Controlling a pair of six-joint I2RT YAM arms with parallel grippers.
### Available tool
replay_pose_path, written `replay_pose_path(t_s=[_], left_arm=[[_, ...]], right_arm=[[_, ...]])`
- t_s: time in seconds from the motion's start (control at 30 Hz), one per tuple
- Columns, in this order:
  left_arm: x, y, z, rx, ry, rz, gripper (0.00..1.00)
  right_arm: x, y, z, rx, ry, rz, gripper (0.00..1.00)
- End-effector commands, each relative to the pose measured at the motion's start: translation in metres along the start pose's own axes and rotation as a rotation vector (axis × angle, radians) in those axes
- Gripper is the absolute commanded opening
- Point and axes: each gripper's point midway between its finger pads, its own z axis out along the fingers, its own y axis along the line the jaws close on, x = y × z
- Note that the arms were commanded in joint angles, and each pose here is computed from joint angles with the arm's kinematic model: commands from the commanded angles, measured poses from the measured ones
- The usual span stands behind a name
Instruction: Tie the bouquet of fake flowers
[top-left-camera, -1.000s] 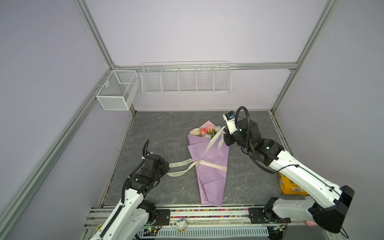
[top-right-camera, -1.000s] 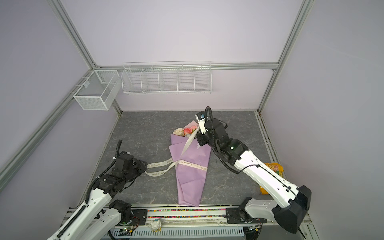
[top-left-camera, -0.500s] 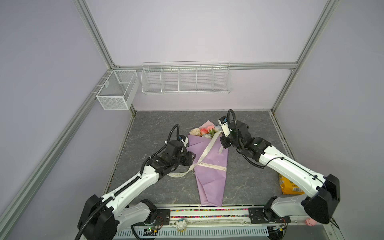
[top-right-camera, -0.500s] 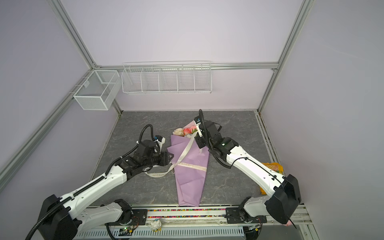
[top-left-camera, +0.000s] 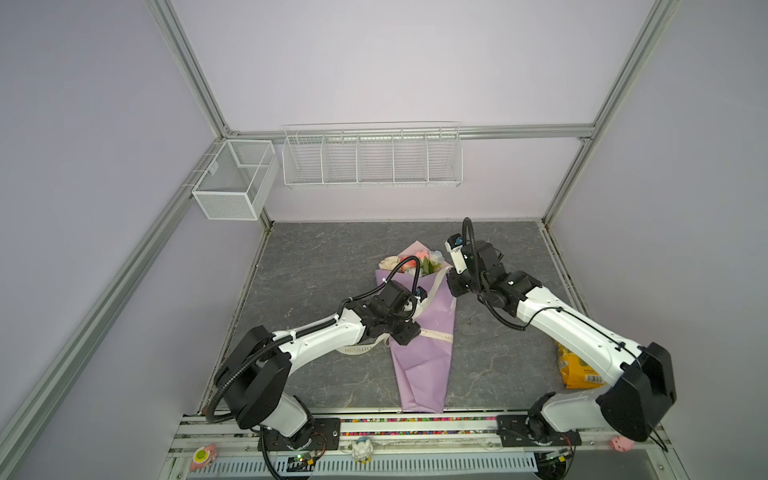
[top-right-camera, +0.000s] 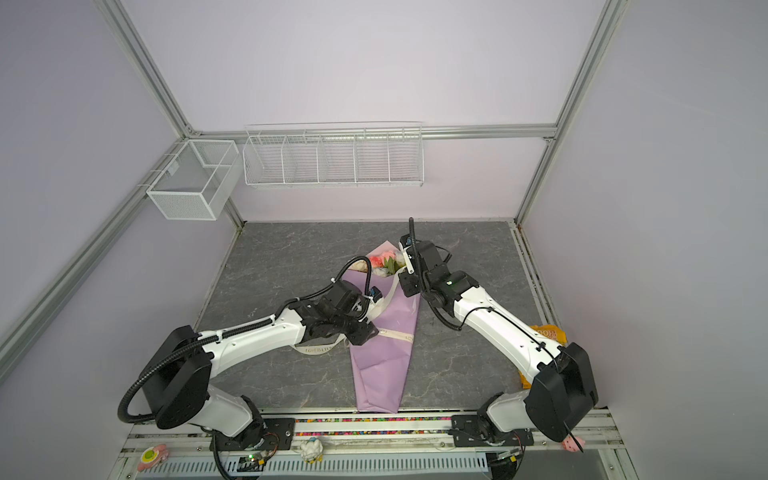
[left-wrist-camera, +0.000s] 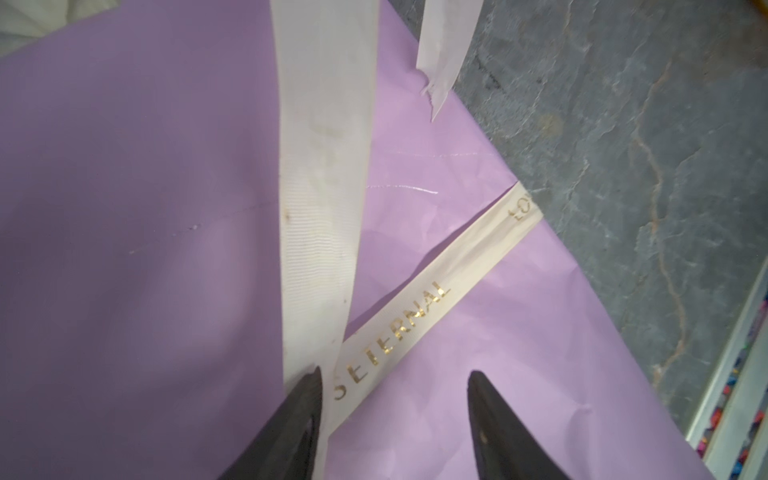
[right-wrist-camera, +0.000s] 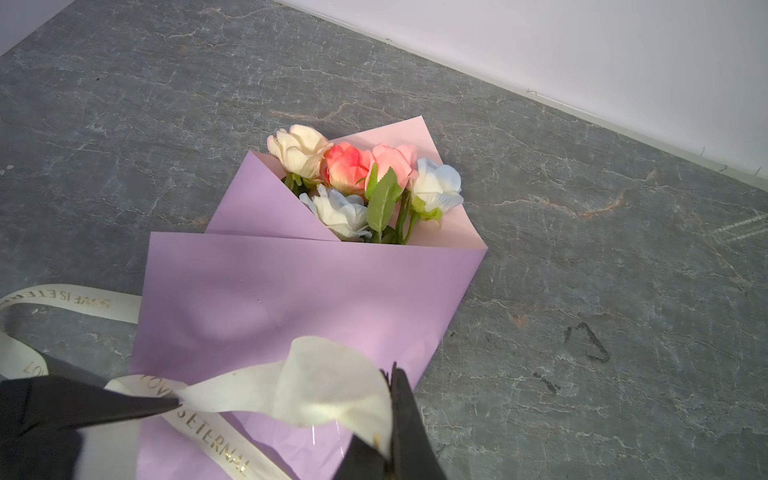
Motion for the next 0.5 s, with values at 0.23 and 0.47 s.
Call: replay_pose_path(t_s=[0.23, 0.47], left_arm=[[0.026, 0.017, 0.013, -0.07, 0.19, 0.157, 0.55], [0.045, 0.018, 0.022, -0.07, 0.269, 0.17, 0.48]], right_arm=[[0.011, -0.005, 0.009, -0.029, 0.027, 0.082, 0.09], [0.011, -0.006, 0.013, -0.052, 0.041, 0.117, 0.09]])
